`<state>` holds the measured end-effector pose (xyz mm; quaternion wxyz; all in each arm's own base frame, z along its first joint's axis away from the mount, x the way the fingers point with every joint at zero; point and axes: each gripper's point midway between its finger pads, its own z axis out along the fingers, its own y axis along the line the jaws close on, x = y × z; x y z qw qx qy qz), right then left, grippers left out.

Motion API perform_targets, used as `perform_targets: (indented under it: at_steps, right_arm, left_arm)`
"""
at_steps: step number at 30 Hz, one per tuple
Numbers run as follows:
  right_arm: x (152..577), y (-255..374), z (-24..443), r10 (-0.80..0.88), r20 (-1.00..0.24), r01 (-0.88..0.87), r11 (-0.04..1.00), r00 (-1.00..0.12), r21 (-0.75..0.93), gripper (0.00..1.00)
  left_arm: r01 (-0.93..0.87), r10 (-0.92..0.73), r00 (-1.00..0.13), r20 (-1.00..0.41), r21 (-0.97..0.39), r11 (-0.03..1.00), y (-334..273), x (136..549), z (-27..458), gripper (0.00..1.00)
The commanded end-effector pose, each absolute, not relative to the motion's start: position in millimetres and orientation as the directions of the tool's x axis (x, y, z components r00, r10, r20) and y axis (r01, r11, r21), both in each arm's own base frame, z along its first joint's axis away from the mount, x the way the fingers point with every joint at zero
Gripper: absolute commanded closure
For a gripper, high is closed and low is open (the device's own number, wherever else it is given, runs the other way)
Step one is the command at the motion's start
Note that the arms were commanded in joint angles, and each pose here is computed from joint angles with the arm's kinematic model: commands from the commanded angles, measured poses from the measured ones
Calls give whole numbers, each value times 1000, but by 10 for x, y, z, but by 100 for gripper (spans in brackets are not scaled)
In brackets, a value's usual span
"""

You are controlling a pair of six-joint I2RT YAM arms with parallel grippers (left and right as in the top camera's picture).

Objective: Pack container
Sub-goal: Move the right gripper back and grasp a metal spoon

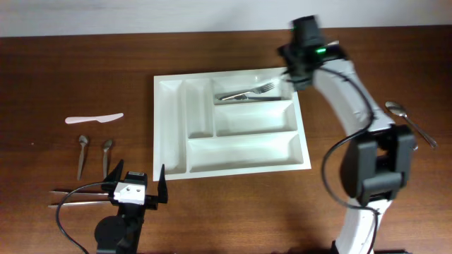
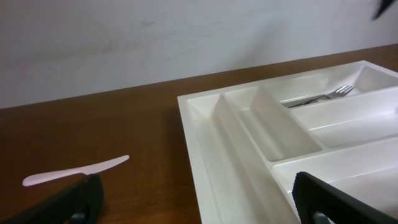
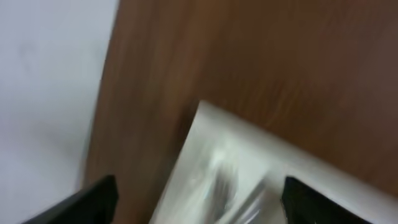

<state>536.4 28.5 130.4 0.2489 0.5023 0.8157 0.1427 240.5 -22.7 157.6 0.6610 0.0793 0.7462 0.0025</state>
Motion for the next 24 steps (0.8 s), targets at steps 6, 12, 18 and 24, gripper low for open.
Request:
perform_targets:
  at_steps: [6,12,18,24]
  right_arm:
    - [4329,-1557,1373,-108,-336,-117,993,-936,8,1]
    - [3721,-1992,991,-191,-156,-201,978,-969,50,1]
    - [3565,-2068,665,-314,-89,-322,942,-945,95,1]
    - [3483,-2177,308,-385,8,-382,919,-923,99,1]
  left_arm:
    - [122,137,-113,-984,123,985,-231,2406,1549,1]
    - [122,136,-113,-984,122,985,-231,2406,1549,1]
    - [122,136,-113,-984,122,985,-231,2406,1549,1]
    - [122,136,-113,-984,122,985,-231,2406,1549,1]
